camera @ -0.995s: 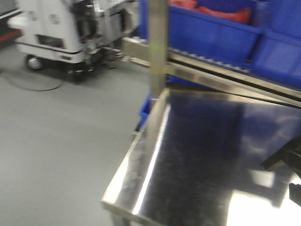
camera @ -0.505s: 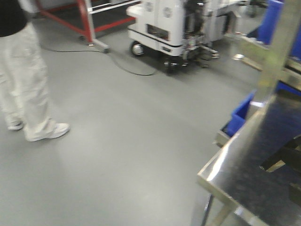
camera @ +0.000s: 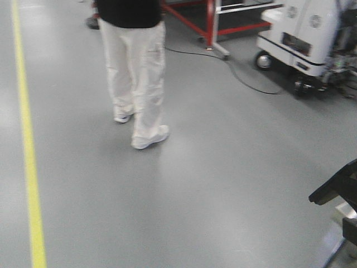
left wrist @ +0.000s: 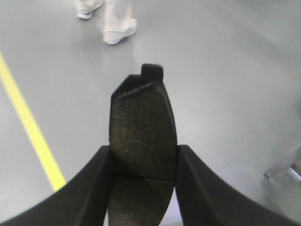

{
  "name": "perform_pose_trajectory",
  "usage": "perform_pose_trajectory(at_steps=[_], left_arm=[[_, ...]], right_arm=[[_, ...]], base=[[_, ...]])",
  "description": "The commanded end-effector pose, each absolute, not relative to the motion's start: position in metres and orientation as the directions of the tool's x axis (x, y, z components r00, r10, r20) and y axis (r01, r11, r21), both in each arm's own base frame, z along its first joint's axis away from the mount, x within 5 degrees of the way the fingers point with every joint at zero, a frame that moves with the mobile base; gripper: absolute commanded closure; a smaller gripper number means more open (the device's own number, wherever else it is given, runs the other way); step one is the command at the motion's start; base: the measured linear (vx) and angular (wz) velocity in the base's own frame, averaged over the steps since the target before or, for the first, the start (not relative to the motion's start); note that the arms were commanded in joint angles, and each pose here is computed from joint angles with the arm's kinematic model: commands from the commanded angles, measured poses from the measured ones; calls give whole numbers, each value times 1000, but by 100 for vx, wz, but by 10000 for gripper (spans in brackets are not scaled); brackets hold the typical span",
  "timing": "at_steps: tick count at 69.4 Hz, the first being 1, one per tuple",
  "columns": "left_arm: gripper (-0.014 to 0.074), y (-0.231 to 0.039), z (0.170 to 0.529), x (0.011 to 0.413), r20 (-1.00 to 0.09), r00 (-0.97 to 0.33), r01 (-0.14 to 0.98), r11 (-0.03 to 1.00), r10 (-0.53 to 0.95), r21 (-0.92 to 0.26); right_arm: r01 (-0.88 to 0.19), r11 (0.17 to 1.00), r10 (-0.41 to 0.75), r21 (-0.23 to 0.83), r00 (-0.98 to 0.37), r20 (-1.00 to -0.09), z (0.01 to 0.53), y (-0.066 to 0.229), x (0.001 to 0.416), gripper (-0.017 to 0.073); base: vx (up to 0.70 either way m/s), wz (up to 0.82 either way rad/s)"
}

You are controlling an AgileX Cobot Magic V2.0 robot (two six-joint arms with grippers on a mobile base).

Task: Move and align brake pads A on conveyor
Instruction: 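Turn the base away from the steel table toward the aisle, then drive the base along the yellow floor line holding both pads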

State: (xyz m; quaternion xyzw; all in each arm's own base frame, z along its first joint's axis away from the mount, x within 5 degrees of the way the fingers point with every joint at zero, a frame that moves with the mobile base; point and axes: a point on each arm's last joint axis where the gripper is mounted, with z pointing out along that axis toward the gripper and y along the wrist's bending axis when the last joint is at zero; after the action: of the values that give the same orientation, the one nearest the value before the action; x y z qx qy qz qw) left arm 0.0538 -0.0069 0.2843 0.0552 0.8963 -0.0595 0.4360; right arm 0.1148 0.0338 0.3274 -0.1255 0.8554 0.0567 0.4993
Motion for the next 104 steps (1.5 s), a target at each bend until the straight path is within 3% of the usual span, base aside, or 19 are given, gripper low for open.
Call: perform_pose_trajectory(at_steps=[1, 43, 104], left_arm=[[600, -9, 298, 57, -840, -542, 165, 984, 30, -71], [600, -9, 298, 57, -840, -542, 165, 984, 30, -71], [600, -9, 298, 57, -840, -542, 165, 984, 30, -71]], right_arm=[[-277, 960, -140, -36, -367, -919, 344, 35, 117, 564], [-277, 960, -140, -36, -367, -919, 344, 35, 117, 564], [-277, 960, -140, -36, -367, -919, 344, 35, 117, 564]], base=[[-15, 71], [-11, 59], [8, 7]])
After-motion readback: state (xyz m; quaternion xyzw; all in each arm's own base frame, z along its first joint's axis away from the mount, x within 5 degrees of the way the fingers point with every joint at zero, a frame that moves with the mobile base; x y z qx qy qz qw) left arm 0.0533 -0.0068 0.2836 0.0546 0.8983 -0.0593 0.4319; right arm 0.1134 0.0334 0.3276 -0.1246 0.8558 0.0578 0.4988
